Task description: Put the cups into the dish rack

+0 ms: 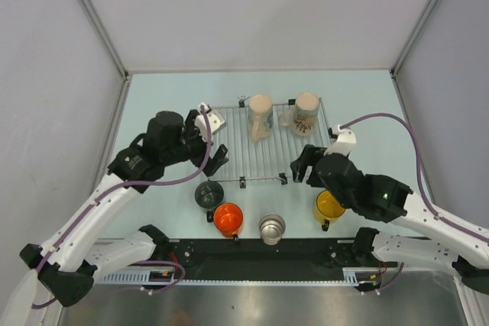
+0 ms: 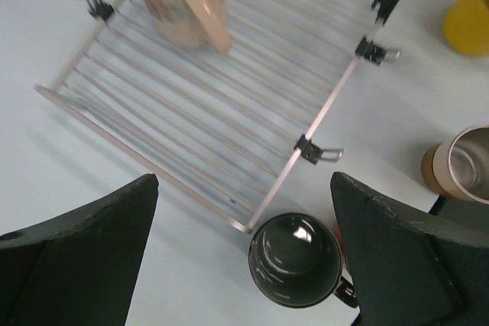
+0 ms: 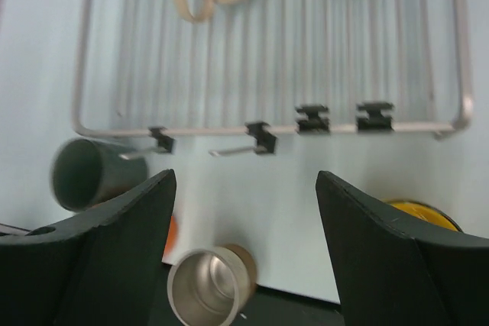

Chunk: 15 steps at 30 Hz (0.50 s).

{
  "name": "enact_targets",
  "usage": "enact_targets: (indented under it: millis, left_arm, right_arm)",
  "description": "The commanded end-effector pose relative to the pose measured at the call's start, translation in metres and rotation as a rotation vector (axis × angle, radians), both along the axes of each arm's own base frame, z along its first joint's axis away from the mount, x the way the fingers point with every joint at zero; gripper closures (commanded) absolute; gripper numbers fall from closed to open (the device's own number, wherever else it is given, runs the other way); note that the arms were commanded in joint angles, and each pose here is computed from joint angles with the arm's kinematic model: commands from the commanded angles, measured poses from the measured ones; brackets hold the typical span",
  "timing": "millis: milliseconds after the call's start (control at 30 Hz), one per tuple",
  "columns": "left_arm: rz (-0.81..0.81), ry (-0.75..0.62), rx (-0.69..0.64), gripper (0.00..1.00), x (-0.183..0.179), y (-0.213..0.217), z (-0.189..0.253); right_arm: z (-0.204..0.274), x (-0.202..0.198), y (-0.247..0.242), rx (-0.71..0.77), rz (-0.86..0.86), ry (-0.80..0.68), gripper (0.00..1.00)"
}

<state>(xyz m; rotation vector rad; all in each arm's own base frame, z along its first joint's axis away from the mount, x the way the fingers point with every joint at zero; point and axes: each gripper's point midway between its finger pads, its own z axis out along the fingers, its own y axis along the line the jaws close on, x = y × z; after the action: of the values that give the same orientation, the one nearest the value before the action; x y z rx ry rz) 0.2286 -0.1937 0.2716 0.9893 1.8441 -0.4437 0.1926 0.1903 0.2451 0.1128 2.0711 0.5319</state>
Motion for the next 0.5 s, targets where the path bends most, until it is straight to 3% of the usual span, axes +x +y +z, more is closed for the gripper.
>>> enact_targets:
  millis: [0, 33, 267, 467]
  left_arm:
    - [-0.006, 0.014, -0.033, 0.0, -0.005, -0.002, -0.014]
    - [-0.012, 0.011, -0.039, 0.0, -0.007, -0.001, -0.014]
    - [-0.011, -0.049, -0.077, 0.0, -0.016, 0.006, 0.002]
    - [-0.005, -0.08, -0.085, 0.0, -0.019, 0.011, 0.011]
  right_arm:
    - [-0.018, -0.02, -0.056, -0.185, -0.184, 0.03, 0.21]
    - [-0.022, -0.024, -0.057, -0.151, -0.218, 0.053, 0.21]
    - [-0.08, -0.039, -0.058, -0.354, -0.25, 0.184, 0.21]
    - [-0.11, -0.04, -0.052, -0.409, -0.257, 0.226, 0.23]
